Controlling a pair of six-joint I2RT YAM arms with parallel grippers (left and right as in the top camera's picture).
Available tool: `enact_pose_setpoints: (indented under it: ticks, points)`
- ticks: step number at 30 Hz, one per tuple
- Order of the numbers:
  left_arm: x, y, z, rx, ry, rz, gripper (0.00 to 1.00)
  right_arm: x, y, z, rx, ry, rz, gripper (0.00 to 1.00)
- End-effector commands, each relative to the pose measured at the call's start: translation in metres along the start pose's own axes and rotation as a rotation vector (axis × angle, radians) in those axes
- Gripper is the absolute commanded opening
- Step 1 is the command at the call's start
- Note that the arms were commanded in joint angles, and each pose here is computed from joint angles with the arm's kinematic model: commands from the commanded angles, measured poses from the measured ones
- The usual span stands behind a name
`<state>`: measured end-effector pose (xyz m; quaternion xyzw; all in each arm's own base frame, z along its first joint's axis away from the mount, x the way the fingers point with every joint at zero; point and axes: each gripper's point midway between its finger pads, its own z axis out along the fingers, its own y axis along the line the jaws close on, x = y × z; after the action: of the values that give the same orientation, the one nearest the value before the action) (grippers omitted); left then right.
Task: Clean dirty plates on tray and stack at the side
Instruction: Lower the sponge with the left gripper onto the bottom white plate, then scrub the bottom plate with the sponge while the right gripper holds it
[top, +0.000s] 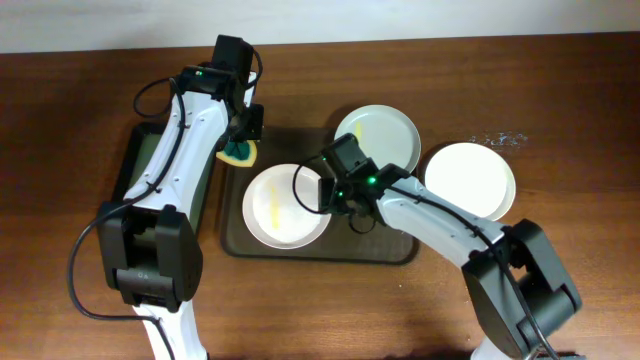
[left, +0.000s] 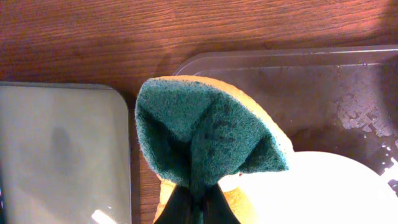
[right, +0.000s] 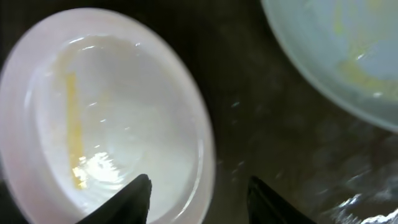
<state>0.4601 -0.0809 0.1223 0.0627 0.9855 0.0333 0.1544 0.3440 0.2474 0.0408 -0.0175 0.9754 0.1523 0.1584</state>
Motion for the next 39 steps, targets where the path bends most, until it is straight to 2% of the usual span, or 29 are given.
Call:
enact_pose_setpoints:
  ticks: [1, 4, 8, 10, 16, 26, 31, 39]
  points:
    - [-0.005, 0.0, -0.004, 0.004, -0.019, 0.008, 0.0, 0.009, -0.002, 0.026, -0.005, 0.059, -0.062, 0.44]
    - [-0.005, 0.0, -0.004, 0.004, -0.019, 0.008, 0.0, 0.01, -0.002, 0.041, -0.015, 0.061, -0.056, 0.29]
    - [-0.005, 0.0, -0.004, 0.009, -0.018, 0.008, 0.0, 0.009, -0.003, 0.047, -0.008, 0.058, 0.057, 0.04]
    - [-0.004, -0.008, -0.005, 0.051, -0.013, 0.009, 0.0, 0.01, -0.004, 0.047, -0.005, 0.062, 0.119, 0.04]
    - [0.005, -0.011, -0.005, 0.069, 0.023, 0.012, 0.0, 0.016, -0.005, 0.046, -0.004, 0.09, 0.162, 0.04]
    - [0.05, -0.023, -0.013, 0.151, 0.198, -0.001, 0.0, 0.02, -0.012, 0.044, -0.029, 0.147, 0.226, 0.04]
    - [0.069, -0.041, 0.021, 0.234, 0.227, -0.014, 0.0, 0.02, -0.012, 0.044, -0.029, 0.147, 0.226, 0.04]
    - [0.107, -0.066, 0.093, 0.244, 0.17, 0.04, 0.0, 0.02, -0.012, 0.044, -0.028, 0.146, 0.225, 0.04]
